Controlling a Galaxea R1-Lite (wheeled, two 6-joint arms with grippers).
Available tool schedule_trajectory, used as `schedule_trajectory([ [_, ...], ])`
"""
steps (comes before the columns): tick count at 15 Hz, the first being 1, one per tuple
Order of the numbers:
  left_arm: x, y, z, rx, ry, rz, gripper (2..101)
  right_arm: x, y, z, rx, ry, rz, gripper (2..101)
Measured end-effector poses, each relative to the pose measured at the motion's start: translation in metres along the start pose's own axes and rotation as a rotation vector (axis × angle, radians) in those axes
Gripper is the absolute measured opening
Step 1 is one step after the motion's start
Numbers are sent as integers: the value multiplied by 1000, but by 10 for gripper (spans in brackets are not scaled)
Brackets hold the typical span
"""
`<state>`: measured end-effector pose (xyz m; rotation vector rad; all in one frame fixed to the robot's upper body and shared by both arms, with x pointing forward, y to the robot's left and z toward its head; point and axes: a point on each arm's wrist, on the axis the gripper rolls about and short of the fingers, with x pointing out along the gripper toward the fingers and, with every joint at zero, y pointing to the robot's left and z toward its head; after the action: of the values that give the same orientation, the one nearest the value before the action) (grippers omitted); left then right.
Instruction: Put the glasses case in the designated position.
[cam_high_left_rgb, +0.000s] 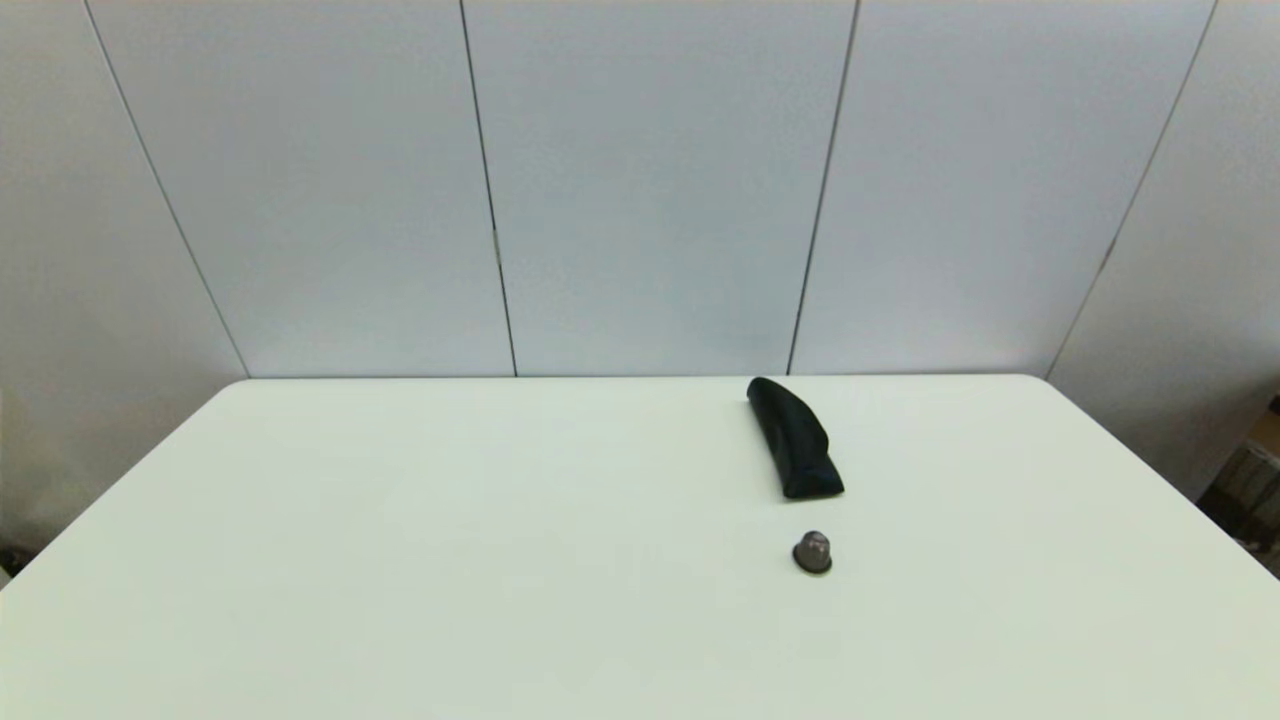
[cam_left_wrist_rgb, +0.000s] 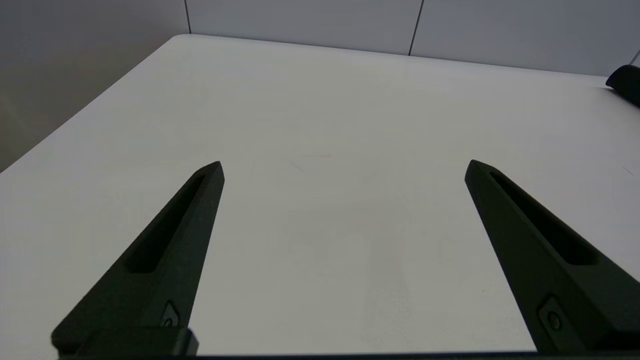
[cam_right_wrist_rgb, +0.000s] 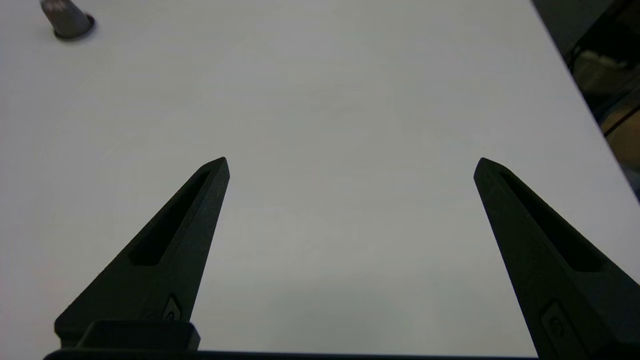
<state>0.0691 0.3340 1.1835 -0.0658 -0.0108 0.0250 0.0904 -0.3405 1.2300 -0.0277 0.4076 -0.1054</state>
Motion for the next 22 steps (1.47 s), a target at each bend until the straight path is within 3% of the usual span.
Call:
schedule_trajectory([
  [7,0,0,0,0,0,0,979,-8,-1,1,-3,-130,0,971],
  [12,0,0,0,0,0,0,979,-8,-1,6,-22,-282,-5,971],
  [22,0,0,0,0,-1,0,979,4,1,-9,-19,-288,27,973],
])
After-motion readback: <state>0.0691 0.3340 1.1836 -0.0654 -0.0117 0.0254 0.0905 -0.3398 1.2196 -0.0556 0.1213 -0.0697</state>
